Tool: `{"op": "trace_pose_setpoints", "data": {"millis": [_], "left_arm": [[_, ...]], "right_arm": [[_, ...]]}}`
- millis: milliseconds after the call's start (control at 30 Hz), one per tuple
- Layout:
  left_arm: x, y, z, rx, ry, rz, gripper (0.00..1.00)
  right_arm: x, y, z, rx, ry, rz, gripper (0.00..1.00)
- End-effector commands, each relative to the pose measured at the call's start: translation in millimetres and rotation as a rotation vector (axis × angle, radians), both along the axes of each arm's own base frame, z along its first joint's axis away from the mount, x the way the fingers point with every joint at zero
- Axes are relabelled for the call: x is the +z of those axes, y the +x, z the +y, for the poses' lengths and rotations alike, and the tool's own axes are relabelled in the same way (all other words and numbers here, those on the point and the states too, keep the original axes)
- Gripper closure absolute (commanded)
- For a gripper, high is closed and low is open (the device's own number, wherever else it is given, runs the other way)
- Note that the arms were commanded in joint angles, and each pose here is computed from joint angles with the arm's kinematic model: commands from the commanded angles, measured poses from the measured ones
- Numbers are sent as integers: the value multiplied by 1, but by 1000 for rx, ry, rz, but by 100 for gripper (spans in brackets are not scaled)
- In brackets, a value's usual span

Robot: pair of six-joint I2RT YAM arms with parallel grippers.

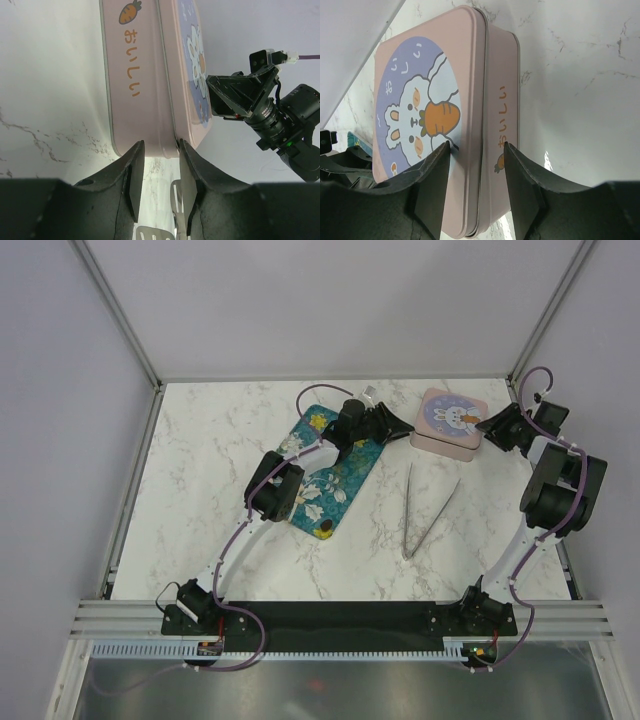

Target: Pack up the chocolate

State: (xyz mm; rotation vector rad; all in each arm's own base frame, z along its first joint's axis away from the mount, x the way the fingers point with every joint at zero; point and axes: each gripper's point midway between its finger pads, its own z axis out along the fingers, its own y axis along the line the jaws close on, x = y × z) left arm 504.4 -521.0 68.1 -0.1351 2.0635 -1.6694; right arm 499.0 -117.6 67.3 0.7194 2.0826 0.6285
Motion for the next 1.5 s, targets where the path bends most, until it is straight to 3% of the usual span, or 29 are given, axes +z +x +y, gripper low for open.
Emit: {"op": "trace_pose_setpoints", "data": {"millis": [0,233,633,833,933,1100,1300,1467], "left_arm": [[27,-6,-4,-30,-6,-63,59],[28,-7,-4,-36,-4,-60,60],[28,-12,-1,-46,14,-52,60],[22,-14,1,-42,32,-33,66],[29,-11,4,-29,39,-39,68],[50,-1,13,17,52,-64,71],[107,12,17,57,50,-199,80],[121,13,11,62,71,-295,87]], "right_arm": [[-1,-8,13,33,-9,39,45],[-22,-29,25,38,28,143,51],[-64,-65,23,36,-39,312,64],[-82,-71,29,51,-63,355,73],[-91,-74,34,64,-57,372,80],[-96,-76,34,61,-74,376,83],[-96,-75,34,64,-77,375,85],[-91,-72,40,85,-83,360,85]]}}
